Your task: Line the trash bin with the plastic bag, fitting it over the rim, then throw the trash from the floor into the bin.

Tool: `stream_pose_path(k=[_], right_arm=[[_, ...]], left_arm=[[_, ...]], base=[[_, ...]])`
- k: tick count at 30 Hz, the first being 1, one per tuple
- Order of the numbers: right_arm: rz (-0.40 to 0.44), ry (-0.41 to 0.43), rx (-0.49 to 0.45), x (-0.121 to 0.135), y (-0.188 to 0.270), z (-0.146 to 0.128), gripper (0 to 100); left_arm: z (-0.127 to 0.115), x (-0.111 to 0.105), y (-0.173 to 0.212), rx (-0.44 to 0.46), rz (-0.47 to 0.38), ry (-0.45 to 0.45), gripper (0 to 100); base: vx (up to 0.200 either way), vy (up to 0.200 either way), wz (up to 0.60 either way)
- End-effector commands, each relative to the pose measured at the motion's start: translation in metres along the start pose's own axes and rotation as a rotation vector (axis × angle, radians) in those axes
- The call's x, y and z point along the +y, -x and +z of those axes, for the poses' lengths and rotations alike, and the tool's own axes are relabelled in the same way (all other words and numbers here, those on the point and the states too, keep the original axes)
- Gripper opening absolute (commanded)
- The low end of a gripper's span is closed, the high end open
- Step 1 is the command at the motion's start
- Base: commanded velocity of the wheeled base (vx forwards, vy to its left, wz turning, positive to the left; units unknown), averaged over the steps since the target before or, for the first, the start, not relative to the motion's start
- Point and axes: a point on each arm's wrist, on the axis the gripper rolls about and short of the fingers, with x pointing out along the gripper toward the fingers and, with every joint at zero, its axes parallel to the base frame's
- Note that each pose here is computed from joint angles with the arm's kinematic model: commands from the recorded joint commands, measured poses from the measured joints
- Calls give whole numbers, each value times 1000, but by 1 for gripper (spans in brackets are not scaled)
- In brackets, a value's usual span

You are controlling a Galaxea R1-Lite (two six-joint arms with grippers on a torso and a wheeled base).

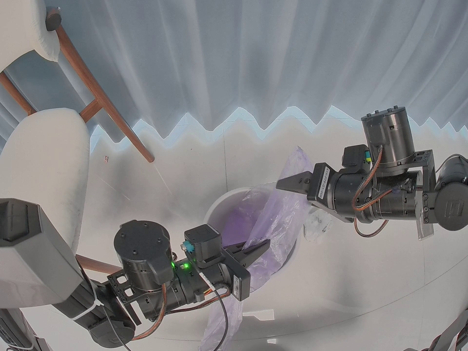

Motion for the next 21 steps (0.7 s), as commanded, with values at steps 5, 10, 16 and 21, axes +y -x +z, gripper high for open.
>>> stream_pose_path(k=[5,10,16,21], right_arm=[[-2,0,4,-3,6,-3,0],[-3,0,1,-4,7,-3,0],[0,0,-4,-4,5,-2,0],[50,-1,-48,0,-5,2,0]], left_arm=[[3,-2,0,-22,-9,-4,0],[5,-3,-1,-38,-11,-6,0],[5,-2,-3,-42,-8,-5,0],[1,1,-8,-40,6,-1,0]], base=[[0,0,0],[0,0,0],[0,0,0],[0,0,0]])
